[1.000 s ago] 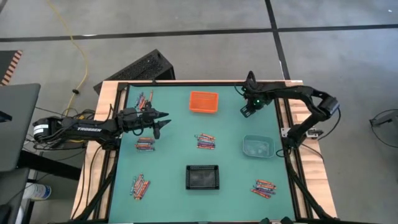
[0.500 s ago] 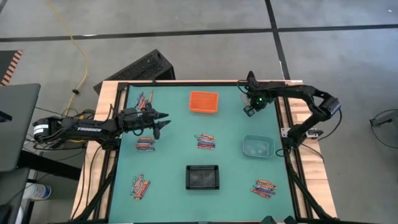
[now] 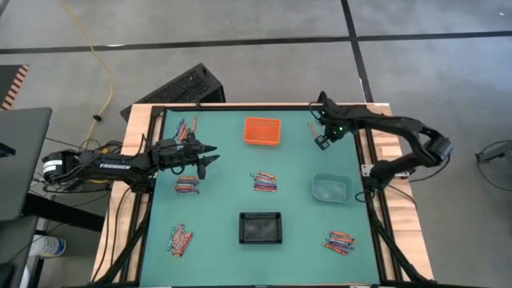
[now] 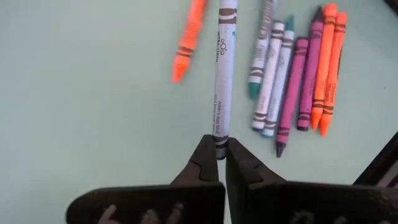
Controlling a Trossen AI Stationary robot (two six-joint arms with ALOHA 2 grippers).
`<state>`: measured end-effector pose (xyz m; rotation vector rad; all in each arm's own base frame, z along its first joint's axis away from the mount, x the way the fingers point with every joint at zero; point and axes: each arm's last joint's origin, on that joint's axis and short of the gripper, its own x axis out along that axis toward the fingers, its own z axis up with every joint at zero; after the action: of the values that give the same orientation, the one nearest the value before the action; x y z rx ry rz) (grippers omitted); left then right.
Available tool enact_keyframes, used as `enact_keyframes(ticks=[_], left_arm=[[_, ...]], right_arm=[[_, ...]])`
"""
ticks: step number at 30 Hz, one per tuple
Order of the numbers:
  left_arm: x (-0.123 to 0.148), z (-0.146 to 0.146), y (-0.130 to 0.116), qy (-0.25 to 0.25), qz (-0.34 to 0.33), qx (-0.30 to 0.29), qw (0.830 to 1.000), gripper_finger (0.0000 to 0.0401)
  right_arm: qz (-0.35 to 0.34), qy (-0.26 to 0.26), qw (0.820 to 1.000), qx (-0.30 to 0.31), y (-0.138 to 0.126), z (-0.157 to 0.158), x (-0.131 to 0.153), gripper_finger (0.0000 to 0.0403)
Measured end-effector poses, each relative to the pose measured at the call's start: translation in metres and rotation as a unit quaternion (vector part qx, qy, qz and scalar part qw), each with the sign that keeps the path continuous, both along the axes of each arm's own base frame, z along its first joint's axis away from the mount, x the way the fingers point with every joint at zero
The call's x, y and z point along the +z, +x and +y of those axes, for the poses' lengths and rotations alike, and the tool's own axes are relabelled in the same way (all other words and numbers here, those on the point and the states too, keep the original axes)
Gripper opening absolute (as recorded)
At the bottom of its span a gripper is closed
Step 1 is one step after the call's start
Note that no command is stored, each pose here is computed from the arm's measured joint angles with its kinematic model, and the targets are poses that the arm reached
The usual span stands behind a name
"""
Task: Sort crayons
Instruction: Put the blue crayon into the blue bin
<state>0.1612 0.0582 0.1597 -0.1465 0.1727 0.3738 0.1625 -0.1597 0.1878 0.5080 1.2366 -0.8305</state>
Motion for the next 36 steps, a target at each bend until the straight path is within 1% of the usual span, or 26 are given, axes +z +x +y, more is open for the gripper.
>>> enact_keyframes(ticks=[3, 7, 10, 13, 16, 20, 24, 28, 32, 36], left_arm=[[0.0, 0.0, 0.0, -0.001, 0.0, 0.0, 1.0, 0.0162], [-0.003, 0.0, -0.001, -0.01, 0.011, 0.001, 1.0, 0.0162], [-0.004, 0.0, -0.001, -0.017, 0.018, 0.002, 1.0, 0.0162], [-0.005, 0.0, -0.001, -0.02, 0.021, 0.003, 1.0, 0.0162], [-0.005, 0.0, -0.001, -0.021, 0.02, 0.003, 1.0, 0.0162], [-0.005, 0.0, -0.001, -0.022, 0.02, 0.003, 1.0, 0.0162], [-0.005, 0.0, -0.001, -0.029, 0.017, 0.005, 0.999, 0.0162], [-0.005, 0.0, -0.001, -0.034, 0.017, 0.006, 0.999, 0.0162], [-0.006, -0.001, -0.001, -0.036, 0.022, 0.006, 0.999, 0.0162], [-0.007, -0.001, -0.001, -0.037, 0.022, 0.006, 0.999, 0.0162]], right_arm=[[-0.016, -0.014, 0.999, 0.043, 0.007, 0.019, 0.012, 0.0008], [-0.024, -0.008, 0.995, 0.096, 0.014, 0.054, 0.024, 0.0008], [-0.015, 0.013, 0.994, 0.112, 0.014, 0.081, 0.029, 0.0008], [0.01, 0.037, 0.99, 0.133, 0.011, 0.108, 0.031, 0.0008], [0.031, 0.063, 0.982, 0.173, 0.007, 0.133, 0.032, 0.0008], [0.031, 0.088, 0.973, 0.212, 0.005, 0.16, 0.034, 0.0008], [0.03, 0.093, 0.967, 0.237, 0.002, 0.18, 0.035, 0.0008], [0.053, 0.105, 0.958, 0.263, -0.004, 0.195, 0.035, 0.0009], [0.056, 0.108, 0.958, 0.26, -0.007, 0.202, 0.035, 0.0014], [0.06, 0.105, 0.951, 0.285, -0.008, 0.206, 0.035, 0.0023]])
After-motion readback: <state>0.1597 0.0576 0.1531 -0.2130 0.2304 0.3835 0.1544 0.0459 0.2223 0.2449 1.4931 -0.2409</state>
